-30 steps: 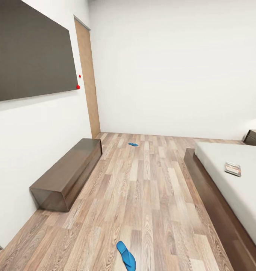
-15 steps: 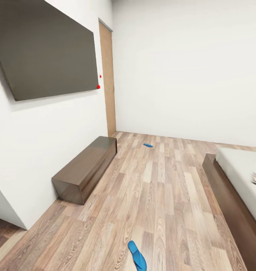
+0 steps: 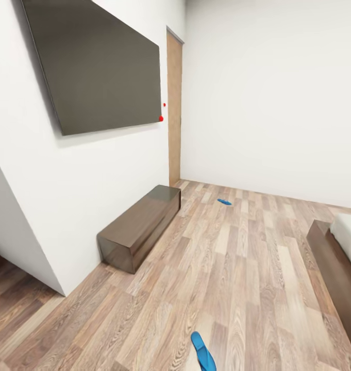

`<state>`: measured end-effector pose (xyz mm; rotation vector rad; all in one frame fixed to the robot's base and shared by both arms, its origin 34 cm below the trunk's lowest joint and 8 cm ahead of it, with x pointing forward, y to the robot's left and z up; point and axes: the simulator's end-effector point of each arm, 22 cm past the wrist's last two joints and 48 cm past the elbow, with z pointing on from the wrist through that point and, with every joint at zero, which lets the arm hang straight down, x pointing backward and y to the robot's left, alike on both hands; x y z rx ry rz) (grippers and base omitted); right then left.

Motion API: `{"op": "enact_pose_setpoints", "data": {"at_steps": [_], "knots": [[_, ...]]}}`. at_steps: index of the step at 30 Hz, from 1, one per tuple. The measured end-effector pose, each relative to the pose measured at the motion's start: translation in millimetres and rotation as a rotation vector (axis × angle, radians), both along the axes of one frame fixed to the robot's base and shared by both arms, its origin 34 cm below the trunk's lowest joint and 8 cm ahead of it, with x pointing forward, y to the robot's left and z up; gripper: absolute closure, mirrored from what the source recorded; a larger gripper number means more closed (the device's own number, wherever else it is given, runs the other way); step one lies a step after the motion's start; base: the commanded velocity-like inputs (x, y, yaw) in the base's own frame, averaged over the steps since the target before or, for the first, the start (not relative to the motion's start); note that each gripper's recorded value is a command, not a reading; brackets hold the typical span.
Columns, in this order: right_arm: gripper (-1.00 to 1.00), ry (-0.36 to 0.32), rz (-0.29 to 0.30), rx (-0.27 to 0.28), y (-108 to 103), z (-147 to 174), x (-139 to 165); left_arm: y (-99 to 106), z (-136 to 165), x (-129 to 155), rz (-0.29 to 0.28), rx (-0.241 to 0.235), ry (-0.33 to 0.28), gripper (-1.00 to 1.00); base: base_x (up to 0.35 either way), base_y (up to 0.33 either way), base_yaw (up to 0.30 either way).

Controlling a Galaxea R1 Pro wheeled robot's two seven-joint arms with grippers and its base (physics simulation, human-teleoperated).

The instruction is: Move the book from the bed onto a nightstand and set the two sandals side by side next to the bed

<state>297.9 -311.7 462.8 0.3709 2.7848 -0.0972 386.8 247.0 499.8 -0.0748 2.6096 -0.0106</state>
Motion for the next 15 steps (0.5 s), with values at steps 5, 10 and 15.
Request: {"op": "enact_pose_setpoints", "data": {"at_steps": [5, 10, 15], "knots": [[-1.0, 0.0, 0.0, 0.0, 0.0, 0.0, 0.0, 0.0, 0.1, 0.1, 0.0, 0.0, 0.0, -1.0, 0.0, 0.0, 0.293], [-1.0, 0.0, 0.0, 0.0, 0.0, 0.0, 0.1, 0.0, 0.0, -0.2, 0.0, 0.0, 0.0, -1.0, 0.0, 0.0, 0.293], [-1.0, 0.0, -0.001, 0.0, -0.1, 0.0, 0.0, -0.1, 0.0, 0.0, 0.0, 0.0, 0.0, -1.0, 0.0, 0.0, 0.187]]}}
